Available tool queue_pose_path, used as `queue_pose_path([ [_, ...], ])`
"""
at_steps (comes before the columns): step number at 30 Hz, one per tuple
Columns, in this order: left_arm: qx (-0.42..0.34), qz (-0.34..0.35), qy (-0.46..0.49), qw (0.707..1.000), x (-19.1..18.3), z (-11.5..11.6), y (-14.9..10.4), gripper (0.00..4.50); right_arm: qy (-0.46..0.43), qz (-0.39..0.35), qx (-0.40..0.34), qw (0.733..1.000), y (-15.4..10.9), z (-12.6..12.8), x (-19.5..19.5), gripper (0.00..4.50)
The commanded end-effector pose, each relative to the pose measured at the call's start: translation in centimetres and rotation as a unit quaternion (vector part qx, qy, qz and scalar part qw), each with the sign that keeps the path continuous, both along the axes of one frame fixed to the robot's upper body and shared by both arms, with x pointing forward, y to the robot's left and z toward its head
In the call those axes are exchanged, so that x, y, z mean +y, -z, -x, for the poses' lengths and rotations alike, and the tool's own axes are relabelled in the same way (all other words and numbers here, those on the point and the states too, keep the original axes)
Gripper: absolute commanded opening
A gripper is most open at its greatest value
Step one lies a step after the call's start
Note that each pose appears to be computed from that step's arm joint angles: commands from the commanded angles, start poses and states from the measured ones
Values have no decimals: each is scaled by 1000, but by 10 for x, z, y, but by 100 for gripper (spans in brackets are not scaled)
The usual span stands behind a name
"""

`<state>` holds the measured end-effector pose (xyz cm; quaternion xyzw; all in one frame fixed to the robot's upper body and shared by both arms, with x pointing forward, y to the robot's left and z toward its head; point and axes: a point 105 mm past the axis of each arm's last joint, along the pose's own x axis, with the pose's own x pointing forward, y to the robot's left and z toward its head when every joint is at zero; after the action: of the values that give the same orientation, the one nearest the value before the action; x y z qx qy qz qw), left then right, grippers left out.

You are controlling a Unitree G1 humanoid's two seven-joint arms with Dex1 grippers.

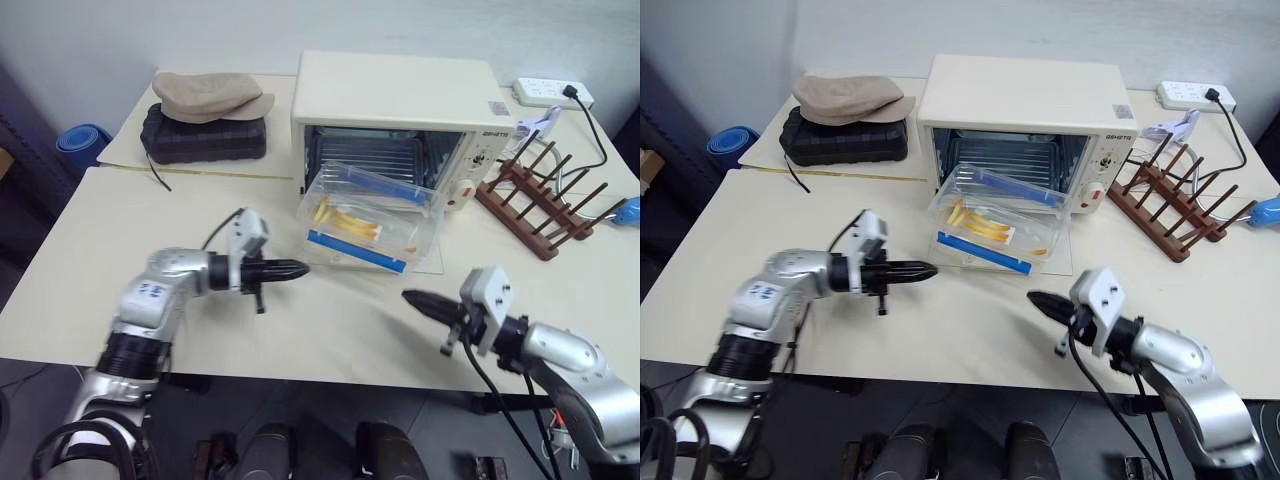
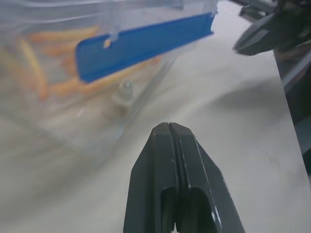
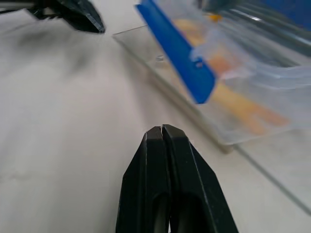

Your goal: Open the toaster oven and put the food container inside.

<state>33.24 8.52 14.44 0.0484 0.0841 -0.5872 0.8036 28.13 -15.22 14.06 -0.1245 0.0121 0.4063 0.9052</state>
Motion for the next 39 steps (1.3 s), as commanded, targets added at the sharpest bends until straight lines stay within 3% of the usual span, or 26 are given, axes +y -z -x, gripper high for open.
queue_pose_path([
  [1,-30,14,-16,999,-11,-11,-10,0,9,1,-31,999,-9,-19,-1,4],
  [9,-37,140,-148,978,-27,-62,-44,0,76,-10,-106,991,-38,-87,3,4],
  [16,-32,196,-220,955,-38,-94,-52,0,134,-11,-147,980,-53,-129,-3,4],
  [22,-32,201,-233,951,-43,-104,-47,0,185,-30,-163,969,-62,-148,-9,4],
  [26,-38,176,-198,964,-29,-93,-37,0,123,-29,-128,984,-55,-132,-9,4],
  [30,-54,142,-133,979,16,-58,-36,86,119,-31,-109,986,-61,-102,-41,0],
  [32,-62,146,-89,983,32,-36,-44,151,136,-20,-97,986,-58,-94,-59,0],
  [34,-82,136,-33,987,52,-7,-52,212,154,11,-73,985,-43,-85,-84,0],
  [36,-97,80,1,992,76,16,-47,277,150,43,-35,987,-16,-77,-100,0],
  [39,-84,27,22,996,92,28,-35,367,117,44,-6,992,9,-77,-92,0],
])
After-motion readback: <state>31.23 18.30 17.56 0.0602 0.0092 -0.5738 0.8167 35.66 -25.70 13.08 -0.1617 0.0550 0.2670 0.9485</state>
